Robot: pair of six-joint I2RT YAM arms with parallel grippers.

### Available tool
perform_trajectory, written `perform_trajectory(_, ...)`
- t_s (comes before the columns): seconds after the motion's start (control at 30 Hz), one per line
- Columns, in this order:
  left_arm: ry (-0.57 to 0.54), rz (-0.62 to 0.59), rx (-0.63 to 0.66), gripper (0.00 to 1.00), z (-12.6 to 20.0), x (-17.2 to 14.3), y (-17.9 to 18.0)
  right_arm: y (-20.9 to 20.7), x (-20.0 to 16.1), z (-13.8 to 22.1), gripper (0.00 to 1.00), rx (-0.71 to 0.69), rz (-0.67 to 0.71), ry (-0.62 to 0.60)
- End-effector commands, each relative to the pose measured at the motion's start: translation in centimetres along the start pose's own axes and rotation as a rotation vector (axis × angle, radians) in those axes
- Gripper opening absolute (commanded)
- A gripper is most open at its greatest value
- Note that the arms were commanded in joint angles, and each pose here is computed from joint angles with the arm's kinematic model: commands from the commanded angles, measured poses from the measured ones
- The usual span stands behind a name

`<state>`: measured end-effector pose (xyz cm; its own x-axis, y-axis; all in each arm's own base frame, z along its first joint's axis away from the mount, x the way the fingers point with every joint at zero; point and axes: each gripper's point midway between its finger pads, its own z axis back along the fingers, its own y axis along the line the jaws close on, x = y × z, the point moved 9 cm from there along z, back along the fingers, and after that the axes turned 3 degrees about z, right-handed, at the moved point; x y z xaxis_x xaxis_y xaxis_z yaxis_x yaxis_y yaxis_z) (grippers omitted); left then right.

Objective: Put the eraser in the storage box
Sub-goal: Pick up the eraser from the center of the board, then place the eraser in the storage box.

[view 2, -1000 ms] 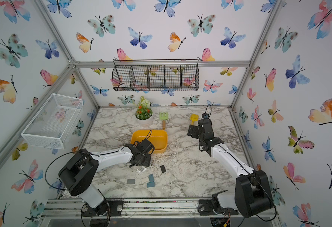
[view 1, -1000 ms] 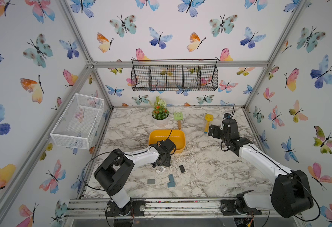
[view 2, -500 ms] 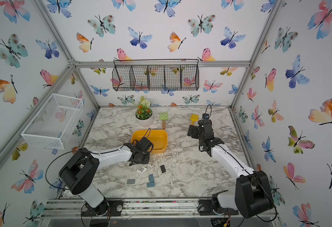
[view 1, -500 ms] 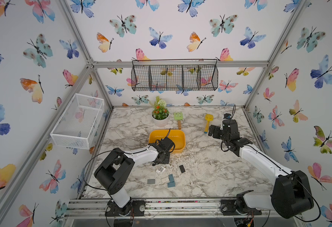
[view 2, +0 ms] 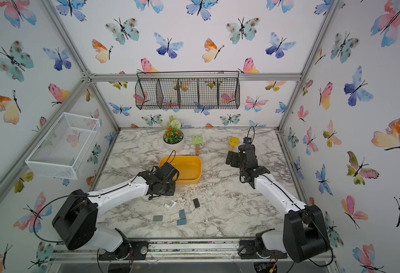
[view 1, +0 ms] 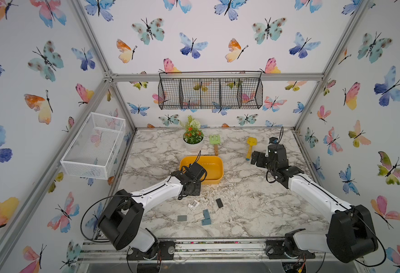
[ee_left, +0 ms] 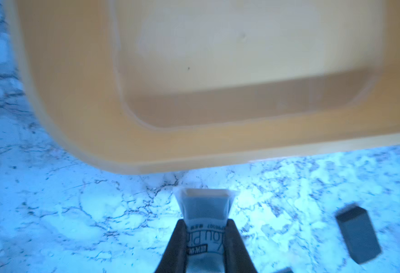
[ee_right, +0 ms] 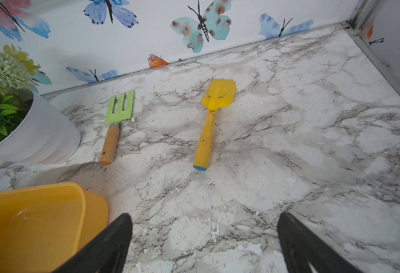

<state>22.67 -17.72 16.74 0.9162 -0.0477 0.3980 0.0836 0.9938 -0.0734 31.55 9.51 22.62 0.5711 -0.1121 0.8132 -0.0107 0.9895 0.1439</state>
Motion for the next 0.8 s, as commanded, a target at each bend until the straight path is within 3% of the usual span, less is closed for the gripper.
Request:
perform_trajectory(0.0,-0.101,0.010,-0.014,0.20,4.6,2.0,0.3,0.0,-0.3,0.1,0.98,0.009,0.007,0.000)
perform_trajectory(0.1,-0.162,-0.019,-0.009,0.24,6.4,4.0,-0.1,0.0,-0.3,0.0,0.98,0.006,0.009,0.001)
perform_trajectory(0.23,-0.161,0.009,0.008,0.24,5.8,7.4,0.8,-0.1,-0.1,-0.5,0.98,-0.030,0.023,0.013)
perform_trajectory(0.5,-0.089,0.034,0.011,0.24,1.0,12.4,2.8,0.0,-0.3,-0.9,0.98,-0.023,0.031,0.039)
perform_trajectory(0.77,-0.013,0.000,-0.015,0.23,-3.5,14.0,1.6,-0.1,-1.0,-1.5,0.98,-0.025,0.033,0.062)
